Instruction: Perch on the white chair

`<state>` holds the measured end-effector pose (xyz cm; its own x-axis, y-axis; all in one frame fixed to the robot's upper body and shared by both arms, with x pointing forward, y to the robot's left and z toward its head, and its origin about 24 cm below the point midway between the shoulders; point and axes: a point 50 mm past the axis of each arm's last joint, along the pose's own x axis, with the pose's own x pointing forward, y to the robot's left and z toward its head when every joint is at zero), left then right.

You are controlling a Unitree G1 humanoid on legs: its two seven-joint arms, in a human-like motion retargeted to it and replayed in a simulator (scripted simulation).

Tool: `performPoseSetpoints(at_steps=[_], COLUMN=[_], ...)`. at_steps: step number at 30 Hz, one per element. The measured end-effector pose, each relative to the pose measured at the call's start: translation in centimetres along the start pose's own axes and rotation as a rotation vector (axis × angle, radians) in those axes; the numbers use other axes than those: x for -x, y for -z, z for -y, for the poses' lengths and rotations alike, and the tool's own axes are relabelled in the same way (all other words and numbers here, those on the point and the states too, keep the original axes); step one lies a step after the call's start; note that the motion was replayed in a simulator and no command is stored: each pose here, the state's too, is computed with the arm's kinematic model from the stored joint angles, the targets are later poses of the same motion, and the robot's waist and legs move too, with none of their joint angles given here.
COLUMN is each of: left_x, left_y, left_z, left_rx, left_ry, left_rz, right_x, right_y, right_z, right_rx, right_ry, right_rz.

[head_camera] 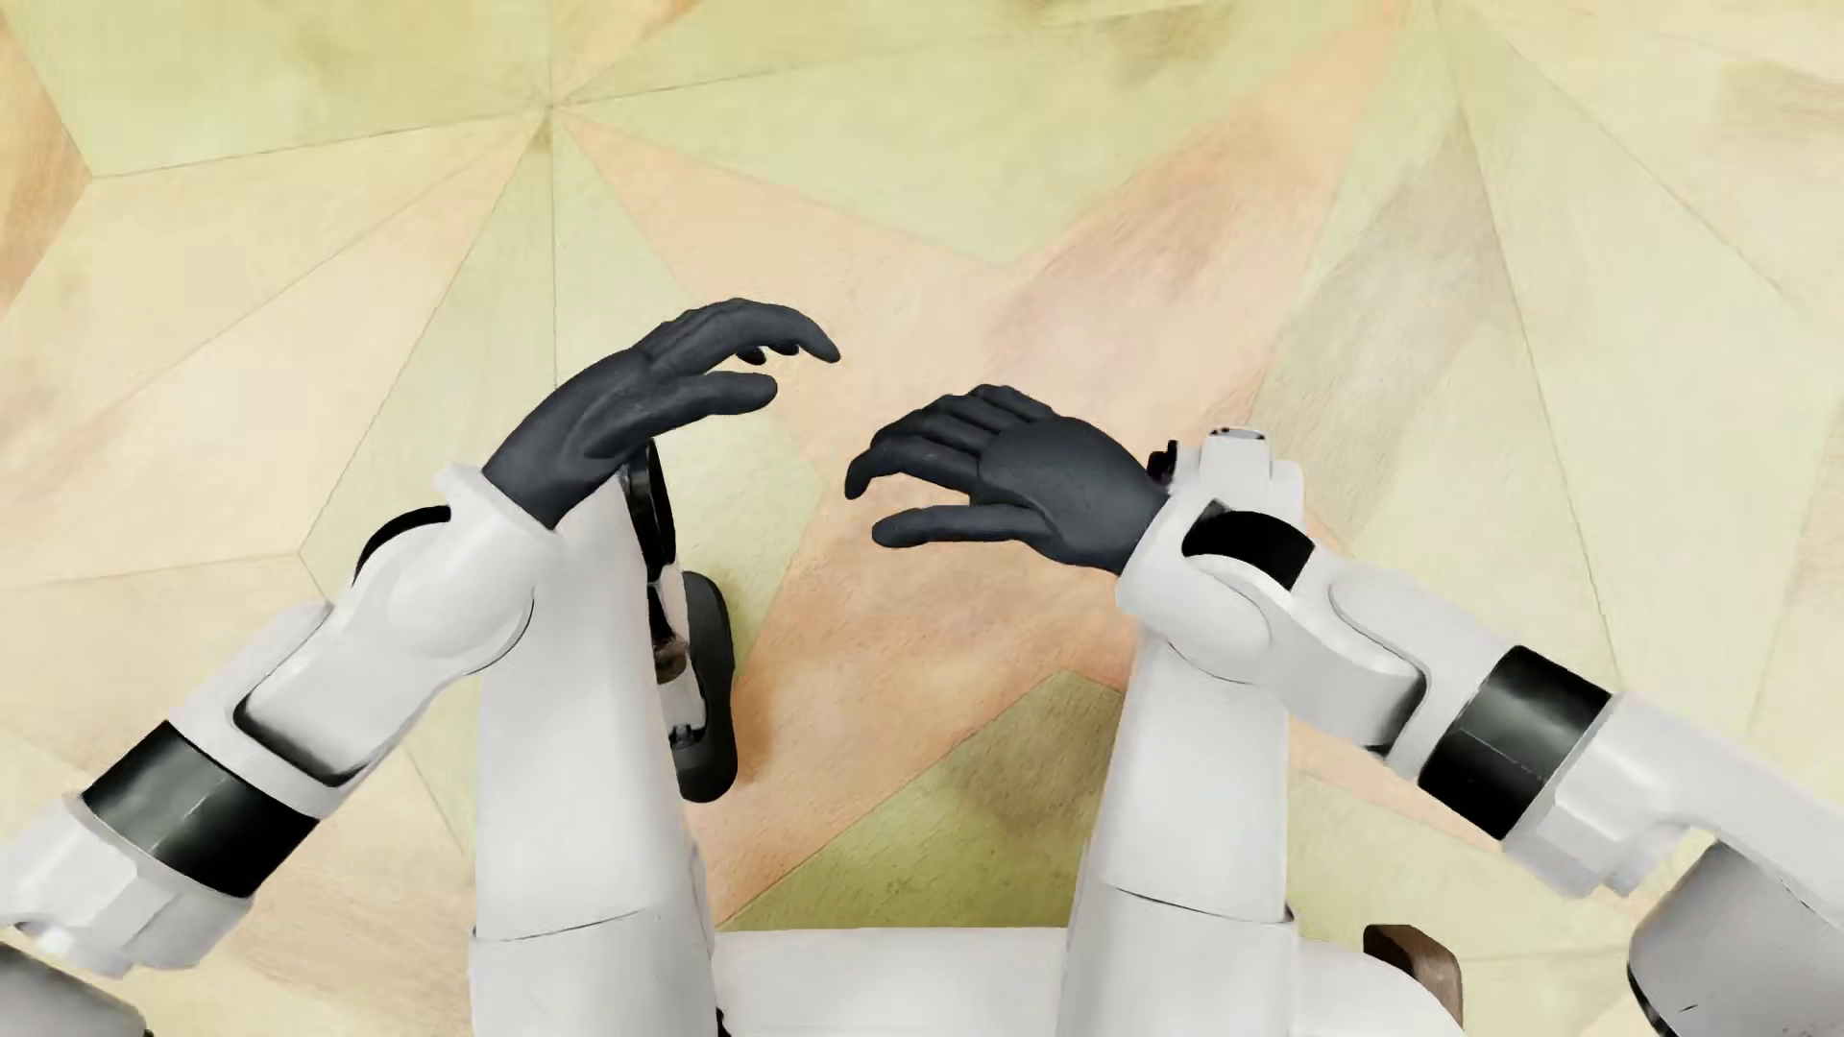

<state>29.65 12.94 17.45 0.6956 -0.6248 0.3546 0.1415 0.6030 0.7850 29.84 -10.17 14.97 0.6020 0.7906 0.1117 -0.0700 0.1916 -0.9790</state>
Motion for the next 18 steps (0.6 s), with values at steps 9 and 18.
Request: performPoseSetpoints(at_steps=[9, 18], left_x=[14.6, 30.9], left_y=[12.5, 7.2], left_z=[11.4, 24.1], left_rx=[0.465, 0.692], left_ry=[-0.339, 0.677], left_rz=[-1.041, -1.551], right_x=[12.5, 28.9], right_y=[8.8, -0.5], right_z=[-13.9, -26.4], right_rx=[-0.674, -1.047], right_ry=[0.250, -0.673], right_rz=[-1.097, -1.479])
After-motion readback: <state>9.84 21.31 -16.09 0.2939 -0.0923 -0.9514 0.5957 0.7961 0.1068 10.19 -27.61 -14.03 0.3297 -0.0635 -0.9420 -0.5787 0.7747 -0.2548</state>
